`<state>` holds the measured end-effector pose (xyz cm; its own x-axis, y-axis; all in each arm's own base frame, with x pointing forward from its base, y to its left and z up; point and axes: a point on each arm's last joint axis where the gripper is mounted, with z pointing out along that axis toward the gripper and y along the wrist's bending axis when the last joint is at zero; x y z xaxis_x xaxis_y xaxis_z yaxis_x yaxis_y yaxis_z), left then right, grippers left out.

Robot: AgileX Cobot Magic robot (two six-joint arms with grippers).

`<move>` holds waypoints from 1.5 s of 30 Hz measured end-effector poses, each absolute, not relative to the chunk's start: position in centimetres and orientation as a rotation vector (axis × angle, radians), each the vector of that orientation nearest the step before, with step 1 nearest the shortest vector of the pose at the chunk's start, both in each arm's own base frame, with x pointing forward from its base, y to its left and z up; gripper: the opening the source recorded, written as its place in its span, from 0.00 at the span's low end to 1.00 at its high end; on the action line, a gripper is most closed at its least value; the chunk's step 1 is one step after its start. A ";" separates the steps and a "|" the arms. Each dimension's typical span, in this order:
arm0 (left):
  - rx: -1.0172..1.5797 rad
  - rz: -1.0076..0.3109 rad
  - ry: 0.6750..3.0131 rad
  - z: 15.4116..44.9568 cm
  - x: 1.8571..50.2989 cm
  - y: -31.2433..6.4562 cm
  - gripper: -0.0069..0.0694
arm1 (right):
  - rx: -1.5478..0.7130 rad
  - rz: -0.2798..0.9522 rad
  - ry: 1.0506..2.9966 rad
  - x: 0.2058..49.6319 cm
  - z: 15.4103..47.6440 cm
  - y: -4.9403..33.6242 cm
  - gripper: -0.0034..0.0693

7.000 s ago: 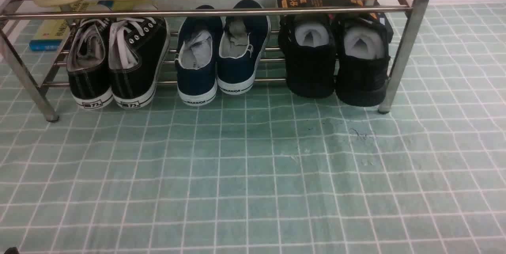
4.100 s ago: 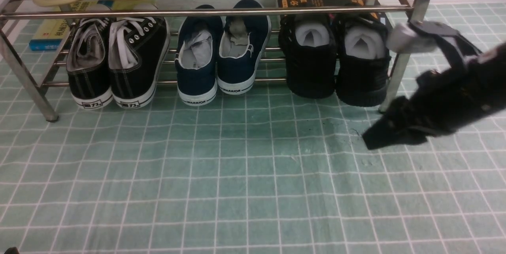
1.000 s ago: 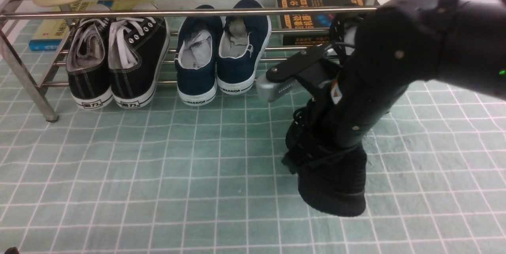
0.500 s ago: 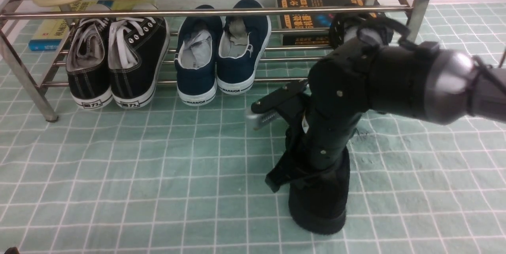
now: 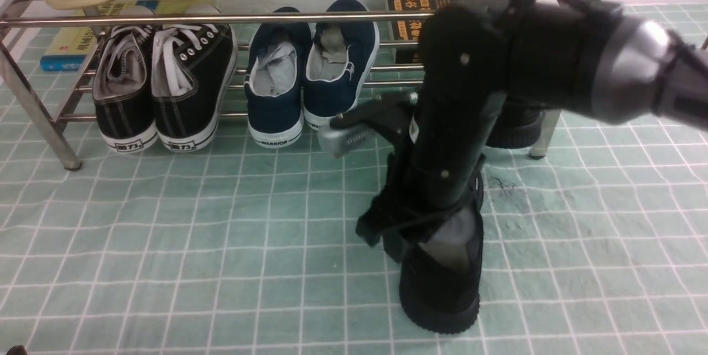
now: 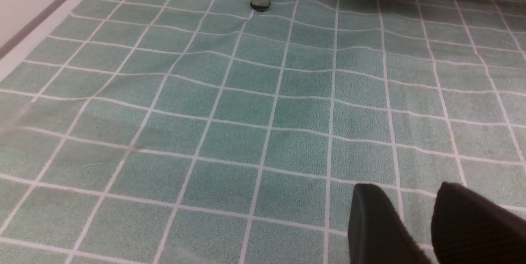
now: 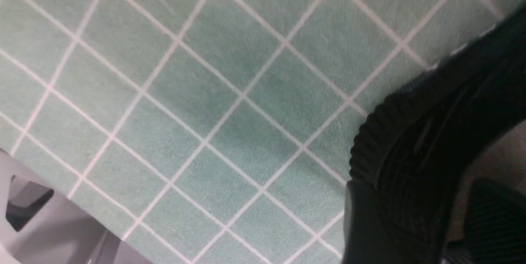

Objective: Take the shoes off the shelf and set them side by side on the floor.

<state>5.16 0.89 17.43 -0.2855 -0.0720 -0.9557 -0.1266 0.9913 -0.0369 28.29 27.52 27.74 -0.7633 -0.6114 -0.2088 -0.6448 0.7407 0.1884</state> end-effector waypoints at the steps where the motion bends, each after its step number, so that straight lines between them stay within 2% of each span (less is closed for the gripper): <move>1: -0.144 0.053 1.862 17.4 5.2 0.9 0.41 | -1.027 0.383 2.777 28.2 28.6 27.4 0.42; 3: -0.144 0.053 1.862 17.4 5.2 0.9 0.41 | -1.041 0.377 2.730 27.7 30.3 26.8 0.30; 4: -0.144 0.053 1.862 17.4 5.2 0.9 0.41 | -1.042 0.374 2.720 27.6 30.6 26.7 0.27; 5: -0.144 0.053 1.862 17.4 5.2 0.9 0.41 | -1.039 0.359 2.683 27.2 31.9 26.1 0.17; 7: -0.144 0.053 1.862 17.4 5.2 0.9 0.41 | -1.022 0.364 2.623 26.3 34.3 25.1 0.05; 8: -0.144 0.053 1.862 17.4 5.2 0.9 0.41 | -1.020 0.364 2.624 26.3 34.3 25.1 0.05; 11: -0.144 0.053 1.862 17.4 5.2 0.9 0.41 | -0.959 0.382 2.560 24.7 37.5 23.4 0.03; 14: -0.144 0.053 1.862 17.4 5.2 0.9 0.41 | -0.915 0.350 2.528 24.0 39.0 22.3 0.03; 17: -0.144 0.053 1.862 17.4 5.2 0.9 0.41 | -0.827 0.227 2.531 24.6 39.0 21.5 0.04; 20: -0.144 0.053 1.862 17.4 5.2 0.9 0.41 | -0.704 0.069 2.534 26.0 38.2 21.2 0.06; 21: -0.144 0.053 1.862 17.4 5.2 0.9 0.41 | -0.697 0.070 2.539 26.1 38.1 21.2 0.06; 23: -0.144 0.053 1.862 17.4 5.2 0.9 0.41 | -0.620 -0.032 2.501 27.7 37.2 21.5 0.13; 24: -0.144 0.053 1.862 17.4 5.2 0.9 0.41 | -0.616 -0.043 2.490 27.9 37.2 21.5 0.14; 28: -0.144 0.053 1.862 17.4 5.2 0.9 0.41 | -0.525 -0.088 2.443 30.6 35.3 22.1 0.36; 29: -0.144 0.053 1.862 17.4 5.2 0.9 0.41 | -0.484 -0.083 2.436 31.7 34.6 21.9 0.45; 30: -0.144 0.053 1.862 17.4 5.2 0.9 0.41 | -0.482 -0.080 2.435 31.7 34.5 21.9 0.46; 31: -0.144 0.053 1.862 17.4 5.2 0.9 0.41 | -0.430 -0.066 2.427 33.0 34.0 21.5 0.54; 34: -0.144 0.053 1.862 17.4 5.2 0.9 0.41 | -0.338 -0.047 2.415 35.2 32.9 20.3 0.64; 39: -0.144 0.053 1.862 17.4 5.2 0.9 0.41 | -0.271 -0.029 2.389 37.9 31.4 18.8 0.66; 45: -0.144 0.053 1.862 17.4 5.2 0.9 0.41 | -0.272 -0.010 2.379 40.2 28.4 18.9 0.62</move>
